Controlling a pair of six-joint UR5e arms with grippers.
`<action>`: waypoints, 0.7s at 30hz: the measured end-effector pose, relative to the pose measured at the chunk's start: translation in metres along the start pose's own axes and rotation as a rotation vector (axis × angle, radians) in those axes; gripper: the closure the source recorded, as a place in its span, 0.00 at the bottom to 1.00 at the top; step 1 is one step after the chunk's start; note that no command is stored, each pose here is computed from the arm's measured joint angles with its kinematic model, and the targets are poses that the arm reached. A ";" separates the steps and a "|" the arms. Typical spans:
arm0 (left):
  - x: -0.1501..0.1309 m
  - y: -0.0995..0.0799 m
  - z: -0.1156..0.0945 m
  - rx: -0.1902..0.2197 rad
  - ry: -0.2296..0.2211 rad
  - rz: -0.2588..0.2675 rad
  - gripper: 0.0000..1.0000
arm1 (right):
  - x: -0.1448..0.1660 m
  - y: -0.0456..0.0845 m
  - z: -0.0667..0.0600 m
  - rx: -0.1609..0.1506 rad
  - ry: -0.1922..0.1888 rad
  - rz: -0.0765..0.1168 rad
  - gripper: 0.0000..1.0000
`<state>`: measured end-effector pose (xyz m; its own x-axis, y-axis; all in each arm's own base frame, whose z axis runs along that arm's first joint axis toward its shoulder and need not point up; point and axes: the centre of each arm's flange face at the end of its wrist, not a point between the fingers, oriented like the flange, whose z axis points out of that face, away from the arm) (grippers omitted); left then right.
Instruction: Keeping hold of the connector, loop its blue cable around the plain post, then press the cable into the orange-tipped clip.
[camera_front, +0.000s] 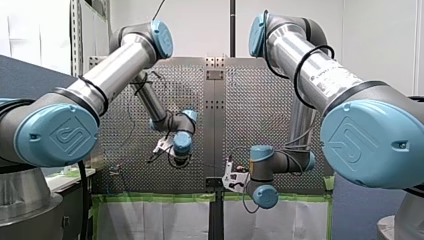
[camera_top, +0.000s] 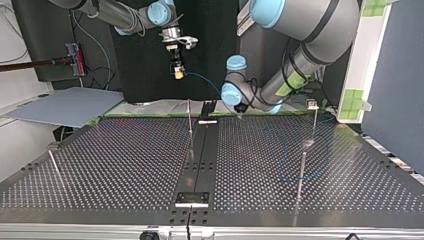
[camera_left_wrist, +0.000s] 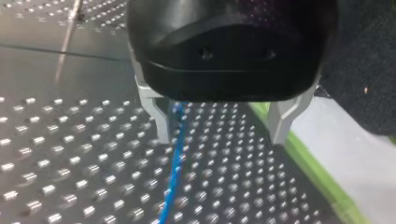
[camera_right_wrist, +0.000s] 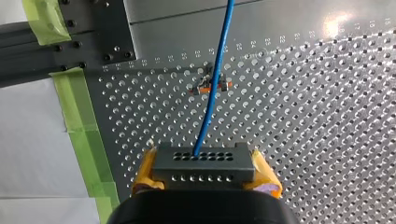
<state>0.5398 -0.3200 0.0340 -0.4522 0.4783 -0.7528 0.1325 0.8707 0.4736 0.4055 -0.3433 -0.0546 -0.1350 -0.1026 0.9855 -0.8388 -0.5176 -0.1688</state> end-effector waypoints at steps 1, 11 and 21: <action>0.003 -0.003 0.000 0.004 0.003 -0.002 0.00 | 0.000 0.000 0.000 0.000 -0.001 0.000 1.00; 0.001 -0.031 -0.005 0.092 -0.054 -0.095 0.00 | 0.000 0.000 0.002 0.000 -0.009 -0.028 1.00; 0.000 -0.049 -0.015 0.217 -0.050 -0.179 0.00 | -0.001 0.000 0.002 -0.005 -0.022 -0.086 1.00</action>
<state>0.5199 -0.3646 0.0176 -0.4424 0.3148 -0.8398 0.2421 0.9435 0.2261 0.4069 -0.3451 -0.0558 -0.0509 -0.0765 0.9958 -0.8497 -0.5207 -0.0835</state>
